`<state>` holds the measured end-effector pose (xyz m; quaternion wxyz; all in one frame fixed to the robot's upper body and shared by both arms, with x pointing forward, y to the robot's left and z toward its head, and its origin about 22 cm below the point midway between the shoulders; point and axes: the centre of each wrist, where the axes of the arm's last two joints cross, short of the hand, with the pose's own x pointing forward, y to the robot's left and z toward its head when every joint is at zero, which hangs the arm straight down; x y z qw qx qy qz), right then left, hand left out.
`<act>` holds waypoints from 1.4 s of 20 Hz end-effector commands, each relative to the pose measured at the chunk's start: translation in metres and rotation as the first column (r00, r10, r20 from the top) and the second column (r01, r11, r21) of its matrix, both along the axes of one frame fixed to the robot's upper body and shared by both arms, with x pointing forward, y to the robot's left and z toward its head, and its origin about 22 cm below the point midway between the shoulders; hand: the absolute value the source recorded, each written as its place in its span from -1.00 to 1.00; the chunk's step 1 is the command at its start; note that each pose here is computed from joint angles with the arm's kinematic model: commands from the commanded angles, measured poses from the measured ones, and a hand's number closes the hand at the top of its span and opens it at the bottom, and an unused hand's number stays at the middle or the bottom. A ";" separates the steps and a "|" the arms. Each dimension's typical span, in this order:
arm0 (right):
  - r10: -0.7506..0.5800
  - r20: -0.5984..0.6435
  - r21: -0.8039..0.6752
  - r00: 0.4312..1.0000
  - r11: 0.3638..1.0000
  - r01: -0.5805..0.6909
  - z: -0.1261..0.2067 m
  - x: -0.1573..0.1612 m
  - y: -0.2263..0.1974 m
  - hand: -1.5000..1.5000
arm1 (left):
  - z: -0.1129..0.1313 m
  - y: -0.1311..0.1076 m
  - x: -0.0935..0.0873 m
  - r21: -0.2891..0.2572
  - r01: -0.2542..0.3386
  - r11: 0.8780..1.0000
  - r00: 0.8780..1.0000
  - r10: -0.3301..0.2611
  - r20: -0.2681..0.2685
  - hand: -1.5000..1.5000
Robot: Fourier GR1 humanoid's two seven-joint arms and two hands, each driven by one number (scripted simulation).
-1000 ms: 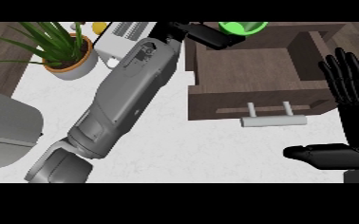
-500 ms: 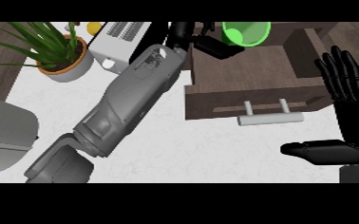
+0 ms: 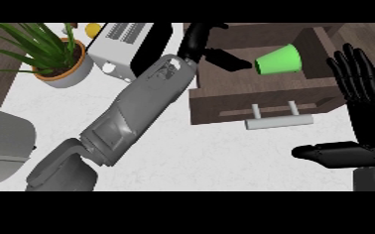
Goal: Pick up the cup, place it into the drawer and close the drawer
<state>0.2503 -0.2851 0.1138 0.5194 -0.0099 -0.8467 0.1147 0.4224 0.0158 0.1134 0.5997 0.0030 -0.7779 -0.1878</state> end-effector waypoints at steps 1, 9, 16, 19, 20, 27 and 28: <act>0.020 -0.001 0.006 1.000 1.000 -0.020 -0.002 0.008 -0.002 -1.00 | -0.013 -0.005 -0.010 0.068 -0.024 0.997 1.000 0.023 0.012 -1.00; 0.165 -0.006 0.137 0.986 0.977 -0.163 -0.007 -0.004 -0.008 -1.00 | 0.008 -0.015 -0.012 -0.121 0.010 0.993 0.993 0.005 0.122 -1.00; 0.208 -0.012 -0.142 0.978 0.968 -0.207 0.026 -0.022 -0.022 1.00 | 0.028 -0.020 -0.012 -0.218 0.027 0.976 0.991 0.003 0.134 -1.00; 0.219 -0.067 -0.204 0.973 0.952 -0.228 0.024 -0.026 -0.019 1.00 | 0.050 -0.012 -0.006 -0.240 0.009 0.971 0.995 0.015 0.100 -1.00; 0.207 -0.077 -0.213 0.975 0.952 -0.219 0.018 -0.032 -0.005 1.00 | 0.051 0.011 0.001 -0.264 0.003 0.964 0.994 0.026 0.110 -1.00; 0.090 -0.116 -0.360 0.989 0.924 -0.126 0.013 -0.042 0.003 1.00 | 0.035 0.049 -0.014 -0.310 -0.028 0.950 0.996 0.051 0.067 -1.00; 0.072 -0.091 -0.401 0.993 0.910 -0.103 0.015 -0.045 0.002 1.00 | 0.036 0.059 -0.007 -0.301 -0.058 0.952 0.994 0.083 0.069 -1.00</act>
